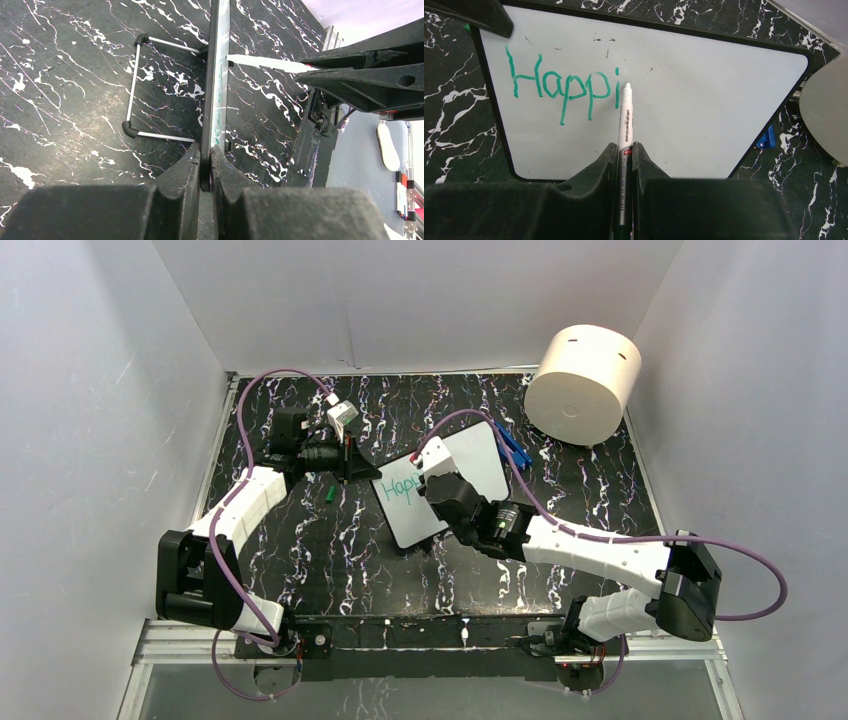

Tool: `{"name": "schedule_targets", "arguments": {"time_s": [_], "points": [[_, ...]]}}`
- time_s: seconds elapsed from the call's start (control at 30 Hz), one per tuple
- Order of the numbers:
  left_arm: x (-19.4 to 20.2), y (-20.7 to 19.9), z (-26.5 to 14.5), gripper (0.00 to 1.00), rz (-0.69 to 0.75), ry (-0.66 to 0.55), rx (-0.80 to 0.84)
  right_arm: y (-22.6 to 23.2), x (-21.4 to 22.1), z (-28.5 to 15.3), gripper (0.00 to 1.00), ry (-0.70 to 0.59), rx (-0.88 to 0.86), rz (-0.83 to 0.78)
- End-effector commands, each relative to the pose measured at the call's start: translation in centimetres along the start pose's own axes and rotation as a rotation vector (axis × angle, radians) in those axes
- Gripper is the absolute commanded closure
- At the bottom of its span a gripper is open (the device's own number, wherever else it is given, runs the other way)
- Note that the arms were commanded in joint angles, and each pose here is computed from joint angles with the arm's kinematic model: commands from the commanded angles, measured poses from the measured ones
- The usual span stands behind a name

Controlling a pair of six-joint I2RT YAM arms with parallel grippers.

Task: Write a sentence on the whiteboard

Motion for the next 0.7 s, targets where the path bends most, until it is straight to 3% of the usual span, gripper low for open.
{"name": "schedule_targets", "arguments": {"time_s": [0.0,0.67], "points": [[1.8,1.8,0.5,1.0,-0.022,0.056,-0.08,-1.0,-1.3,0.3,1.0,-0.054,0.045,0.038],[1.8,1.8,0.5,1.0,-0.024,0.058,-0.079,-0.2,-0.2,1.2,1.0,0.001,0.013,0.01]]}}
Point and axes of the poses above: each gripper's point midway between its finger pads, its own z axis out along the fingers, its own y axis along the line the jaws close on, x = y × z, the point moved 1 cm from there along -z, back along the fingers, and after that the axes turned 10 degrees about -z, right-handed, at the moved point
